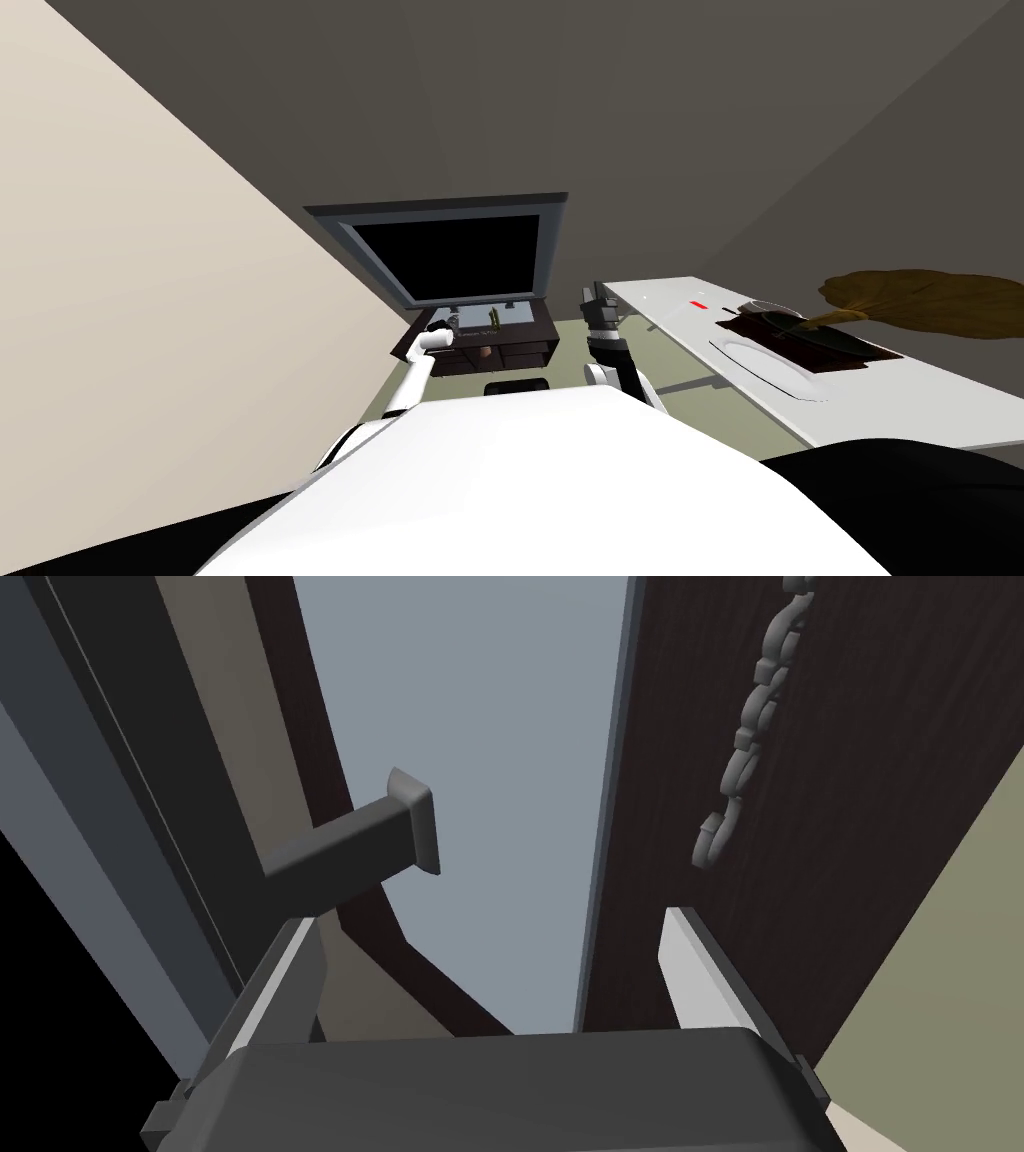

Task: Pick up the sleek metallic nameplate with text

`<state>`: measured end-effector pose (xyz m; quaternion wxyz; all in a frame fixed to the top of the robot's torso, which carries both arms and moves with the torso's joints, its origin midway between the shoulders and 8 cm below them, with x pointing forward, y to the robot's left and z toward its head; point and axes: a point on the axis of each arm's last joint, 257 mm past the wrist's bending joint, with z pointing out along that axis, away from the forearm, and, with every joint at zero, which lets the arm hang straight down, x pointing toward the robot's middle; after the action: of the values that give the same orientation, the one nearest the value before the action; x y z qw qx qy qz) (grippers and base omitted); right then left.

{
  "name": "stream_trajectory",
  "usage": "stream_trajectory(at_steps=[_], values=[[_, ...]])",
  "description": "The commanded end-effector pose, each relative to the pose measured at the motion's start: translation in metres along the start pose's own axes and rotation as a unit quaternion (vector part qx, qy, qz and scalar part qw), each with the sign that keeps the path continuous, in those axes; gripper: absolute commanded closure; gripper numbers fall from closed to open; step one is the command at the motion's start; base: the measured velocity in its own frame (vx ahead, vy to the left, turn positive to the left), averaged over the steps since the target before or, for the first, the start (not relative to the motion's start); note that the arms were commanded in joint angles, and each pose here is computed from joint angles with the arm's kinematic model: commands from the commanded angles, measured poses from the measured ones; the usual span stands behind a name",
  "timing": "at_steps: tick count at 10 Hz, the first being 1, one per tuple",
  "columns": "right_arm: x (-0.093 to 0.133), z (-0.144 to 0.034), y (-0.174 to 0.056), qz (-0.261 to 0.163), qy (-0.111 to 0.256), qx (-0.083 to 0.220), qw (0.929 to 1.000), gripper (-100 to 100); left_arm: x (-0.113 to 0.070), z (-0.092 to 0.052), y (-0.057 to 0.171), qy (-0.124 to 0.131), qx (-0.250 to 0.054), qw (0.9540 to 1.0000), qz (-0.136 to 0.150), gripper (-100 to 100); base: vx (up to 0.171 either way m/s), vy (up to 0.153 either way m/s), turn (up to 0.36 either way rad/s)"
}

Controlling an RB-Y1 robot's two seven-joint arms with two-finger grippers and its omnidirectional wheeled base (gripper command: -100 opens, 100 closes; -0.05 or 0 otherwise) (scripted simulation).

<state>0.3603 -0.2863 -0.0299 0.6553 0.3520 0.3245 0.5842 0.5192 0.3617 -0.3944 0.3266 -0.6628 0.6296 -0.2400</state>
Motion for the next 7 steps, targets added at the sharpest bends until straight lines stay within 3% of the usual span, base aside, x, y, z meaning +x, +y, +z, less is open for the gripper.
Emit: stream_trajectory(at_steps=[1,7], values=[[0.000,0.000,0.000,0.000,0.000,0.000,1.0000,0,0.002,0.003,0.010,0.001,-0.024,0.9997,-0.003,-100,0.016,0.020,-0.028],[0.000,0.000,0.000,0.000,0.000,0.000,1.0000,0,0.025,0.017,0.051,0.016,-0.116,0.9931,-0.015,-100,0.020,0.020,-0.041]])
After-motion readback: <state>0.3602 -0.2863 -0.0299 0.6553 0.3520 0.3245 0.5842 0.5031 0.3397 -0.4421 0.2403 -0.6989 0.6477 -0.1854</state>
